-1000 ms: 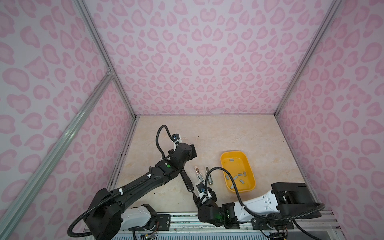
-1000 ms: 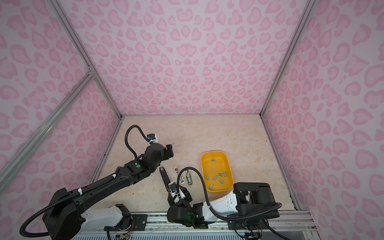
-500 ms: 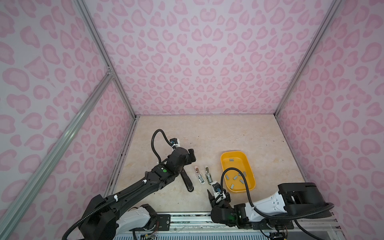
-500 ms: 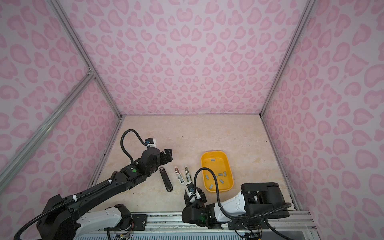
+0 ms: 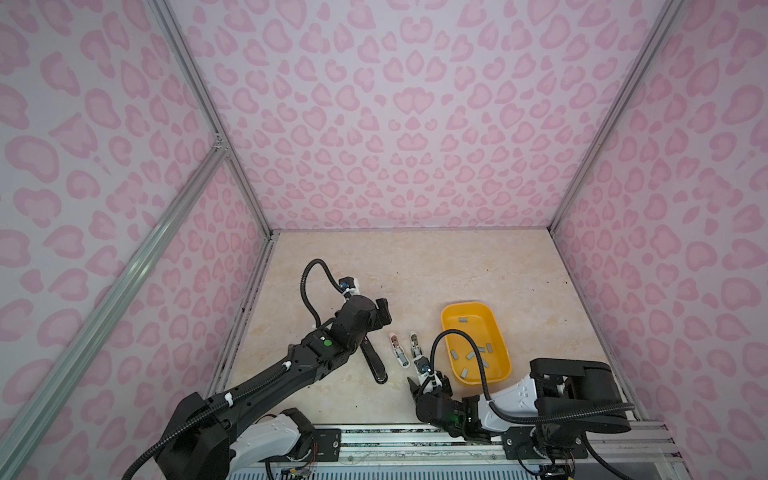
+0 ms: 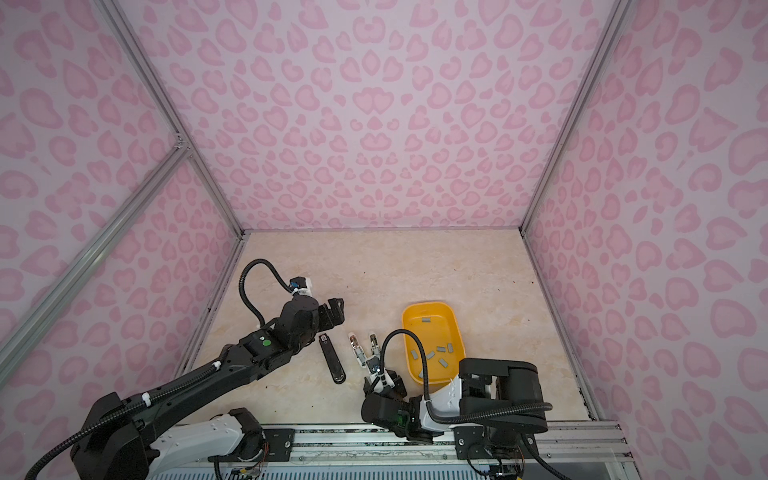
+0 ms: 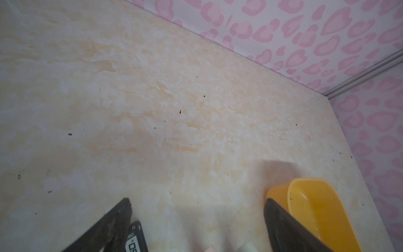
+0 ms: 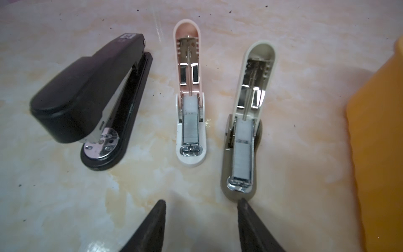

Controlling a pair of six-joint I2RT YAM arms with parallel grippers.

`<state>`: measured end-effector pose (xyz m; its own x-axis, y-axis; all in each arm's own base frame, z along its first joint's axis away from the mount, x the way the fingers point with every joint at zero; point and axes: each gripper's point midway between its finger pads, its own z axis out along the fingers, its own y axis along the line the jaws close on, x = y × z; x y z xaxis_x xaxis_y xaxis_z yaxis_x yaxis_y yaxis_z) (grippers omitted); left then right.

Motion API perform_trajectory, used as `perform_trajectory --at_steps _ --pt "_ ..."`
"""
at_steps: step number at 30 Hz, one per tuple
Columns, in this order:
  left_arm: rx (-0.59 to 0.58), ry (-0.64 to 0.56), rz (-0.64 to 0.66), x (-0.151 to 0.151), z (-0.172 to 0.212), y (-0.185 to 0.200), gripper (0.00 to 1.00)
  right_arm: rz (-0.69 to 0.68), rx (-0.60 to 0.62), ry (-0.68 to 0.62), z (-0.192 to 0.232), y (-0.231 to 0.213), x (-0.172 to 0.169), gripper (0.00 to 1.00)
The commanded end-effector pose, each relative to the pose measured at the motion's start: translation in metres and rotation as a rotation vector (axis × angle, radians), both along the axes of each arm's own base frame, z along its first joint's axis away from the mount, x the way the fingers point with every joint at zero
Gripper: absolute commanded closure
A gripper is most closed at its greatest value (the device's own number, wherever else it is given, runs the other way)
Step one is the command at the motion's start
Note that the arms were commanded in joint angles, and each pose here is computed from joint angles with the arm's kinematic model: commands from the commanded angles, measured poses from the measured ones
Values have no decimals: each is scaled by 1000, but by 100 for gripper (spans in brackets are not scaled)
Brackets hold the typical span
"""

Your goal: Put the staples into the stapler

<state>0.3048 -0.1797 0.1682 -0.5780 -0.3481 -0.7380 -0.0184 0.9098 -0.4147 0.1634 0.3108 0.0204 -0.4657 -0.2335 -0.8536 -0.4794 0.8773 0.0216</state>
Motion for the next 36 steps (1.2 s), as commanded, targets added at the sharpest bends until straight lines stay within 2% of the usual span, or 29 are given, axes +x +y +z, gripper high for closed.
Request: perform_trajectory --at_steps 1,5,9,13,21,26,31,36 --pt "-2 -3 -1 -1 1 0 4 38 11 15 -4 12 0 46" --pt "-5 -12 8 -3 3 4 4 31 -14 25 -12 14 7 45" --pt "-10 -20 11 -5 5 7 4 15 -36 28 -18 11 16 41" --pt "-13 -21 15 -6 4 8 4 7 -58 25 -23 9 22 41" --pt "28 -6 46 -1 -5 12 4 41 -85 25 -29 17 21 50" --pt "89 27 133 11 -29 25 4 61 -104 28 -32 23 21 56" --pt "118 89 139 24 -57 29 4 60 -131 33 -37 23 21 61" --pt "146 101 133 30 -70 32 4 55 -134 30 -37 22 22 65"
